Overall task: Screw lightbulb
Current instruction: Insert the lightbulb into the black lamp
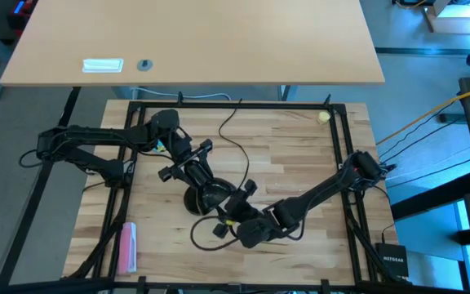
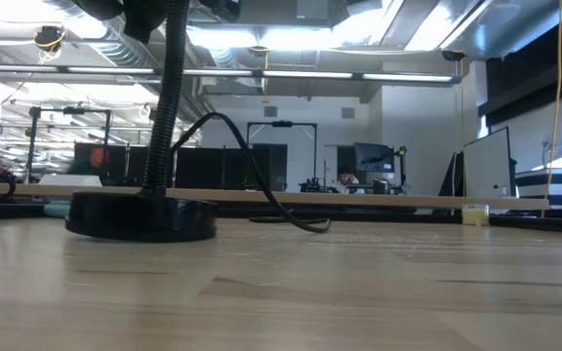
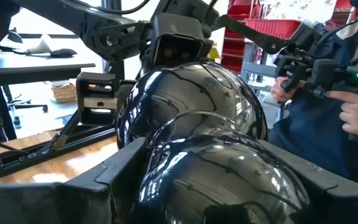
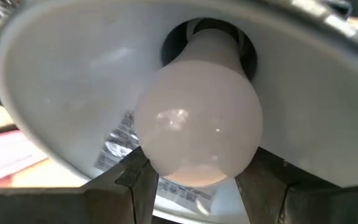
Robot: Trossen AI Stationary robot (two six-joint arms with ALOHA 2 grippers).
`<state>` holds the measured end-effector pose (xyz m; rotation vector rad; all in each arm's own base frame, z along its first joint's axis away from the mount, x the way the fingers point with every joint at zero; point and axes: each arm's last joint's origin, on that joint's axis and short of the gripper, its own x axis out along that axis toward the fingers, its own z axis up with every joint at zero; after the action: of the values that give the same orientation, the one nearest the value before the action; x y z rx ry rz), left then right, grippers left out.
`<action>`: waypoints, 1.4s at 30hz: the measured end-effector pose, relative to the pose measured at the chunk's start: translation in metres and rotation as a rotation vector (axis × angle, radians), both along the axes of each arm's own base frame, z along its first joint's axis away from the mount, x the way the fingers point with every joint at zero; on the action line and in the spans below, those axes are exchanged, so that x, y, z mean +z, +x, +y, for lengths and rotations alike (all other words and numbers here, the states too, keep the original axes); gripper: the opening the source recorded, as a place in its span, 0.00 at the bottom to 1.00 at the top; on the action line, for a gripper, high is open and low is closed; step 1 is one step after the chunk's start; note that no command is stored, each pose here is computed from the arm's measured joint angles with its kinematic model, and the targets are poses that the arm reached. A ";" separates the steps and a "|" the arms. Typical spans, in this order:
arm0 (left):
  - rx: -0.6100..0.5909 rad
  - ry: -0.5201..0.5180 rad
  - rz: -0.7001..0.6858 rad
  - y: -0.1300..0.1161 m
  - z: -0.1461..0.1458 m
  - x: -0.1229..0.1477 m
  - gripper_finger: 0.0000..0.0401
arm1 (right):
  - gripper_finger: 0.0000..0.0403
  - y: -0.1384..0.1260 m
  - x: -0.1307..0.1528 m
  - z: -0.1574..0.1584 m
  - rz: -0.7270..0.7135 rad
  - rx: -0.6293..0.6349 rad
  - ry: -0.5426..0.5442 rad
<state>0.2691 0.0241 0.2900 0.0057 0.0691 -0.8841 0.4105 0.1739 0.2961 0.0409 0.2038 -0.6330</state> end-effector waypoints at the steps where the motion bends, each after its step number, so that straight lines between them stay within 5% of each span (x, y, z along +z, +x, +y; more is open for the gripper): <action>1: -0.001 0.002 -0.003 0.000 0.000 0.000 0.63 | 0.46 0.000 0.001 0.000 -0.014 0.004 0.023; 12: -0.017 0.022 -0.023 0.000 -0.003 -0.001 0.63 | 0.46 -0.002 -0.002 0.000 -0.085 -0.019 0.173; 32: -0.012 0.044 -0.046 0.000 -0.003 -0.002 0.63 | 0.41 -0.012 -0.002 -0.009 -0.001 0.006 0.181; 42: 0.024 0.056 -0.052 0.001 -0.003 -0.002 0.63 | 0.36 -0.038 -0.024 -0.024 -0.211 0.037 0.265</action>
<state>0.2700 0.0213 0.2881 0.0797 0.0452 -0.8572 0.3728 0.1499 0.2718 0.3567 0.0832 -0.5577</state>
